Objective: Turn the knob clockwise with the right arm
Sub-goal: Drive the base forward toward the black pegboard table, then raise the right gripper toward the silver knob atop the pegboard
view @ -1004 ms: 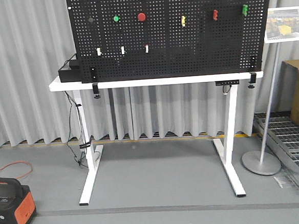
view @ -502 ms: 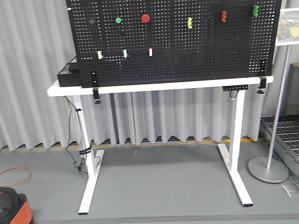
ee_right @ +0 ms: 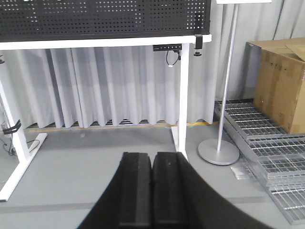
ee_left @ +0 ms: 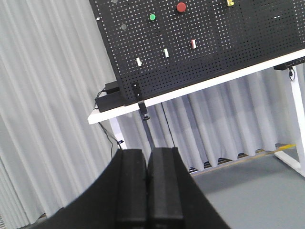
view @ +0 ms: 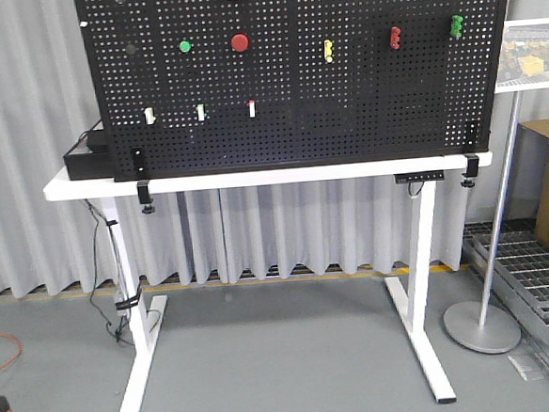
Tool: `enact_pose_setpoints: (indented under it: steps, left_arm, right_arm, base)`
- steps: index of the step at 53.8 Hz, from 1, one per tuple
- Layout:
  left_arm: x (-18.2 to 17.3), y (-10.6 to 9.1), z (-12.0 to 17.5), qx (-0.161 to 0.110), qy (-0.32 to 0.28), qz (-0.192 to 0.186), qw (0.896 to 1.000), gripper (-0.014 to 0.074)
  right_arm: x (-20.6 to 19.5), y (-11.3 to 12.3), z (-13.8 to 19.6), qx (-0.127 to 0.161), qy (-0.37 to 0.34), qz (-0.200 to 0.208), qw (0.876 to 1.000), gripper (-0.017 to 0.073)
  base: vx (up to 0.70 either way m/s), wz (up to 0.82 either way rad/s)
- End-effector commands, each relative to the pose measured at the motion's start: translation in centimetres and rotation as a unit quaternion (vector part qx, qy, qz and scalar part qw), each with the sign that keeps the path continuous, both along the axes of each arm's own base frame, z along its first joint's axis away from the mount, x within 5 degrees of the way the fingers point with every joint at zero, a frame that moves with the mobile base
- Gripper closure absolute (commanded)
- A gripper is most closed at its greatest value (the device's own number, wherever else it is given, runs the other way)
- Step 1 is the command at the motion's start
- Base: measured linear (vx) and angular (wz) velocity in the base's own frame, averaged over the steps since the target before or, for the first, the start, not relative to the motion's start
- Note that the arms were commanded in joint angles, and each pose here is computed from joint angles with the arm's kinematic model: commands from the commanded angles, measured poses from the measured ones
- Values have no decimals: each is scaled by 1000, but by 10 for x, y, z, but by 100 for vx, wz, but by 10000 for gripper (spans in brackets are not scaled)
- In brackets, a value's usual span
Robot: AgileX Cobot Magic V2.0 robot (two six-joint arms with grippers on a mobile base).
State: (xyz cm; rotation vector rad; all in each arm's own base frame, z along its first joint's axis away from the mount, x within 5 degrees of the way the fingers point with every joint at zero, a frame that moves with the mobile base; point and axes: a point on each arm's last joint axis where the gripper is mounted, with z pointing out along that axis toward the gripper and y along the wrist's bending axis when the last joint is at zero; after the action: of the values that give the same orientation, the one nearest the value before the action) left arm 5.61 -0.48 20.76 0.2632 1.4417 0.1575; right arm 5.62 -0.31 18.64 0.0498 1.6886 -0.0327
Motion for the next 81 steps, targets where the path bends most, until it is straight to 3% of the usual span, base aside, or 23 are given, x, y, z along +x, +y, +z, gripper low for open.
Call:
enact_pose_setpoints:
  steps: [1, 81]
  left_arm:
    - [-1, -1, -3, -7, -29, -6, 1000, 600]
    - [-1, -1, -3, -7, -29, -6, 1000, 600]
  right_arm:
    - [0, 0, 6, -7, -44, -2, 999, 530]
    - [0, 0, 6, -7, -44, -2, 999, 530]
  base:
    - [25, -6]
    - [35, 2]
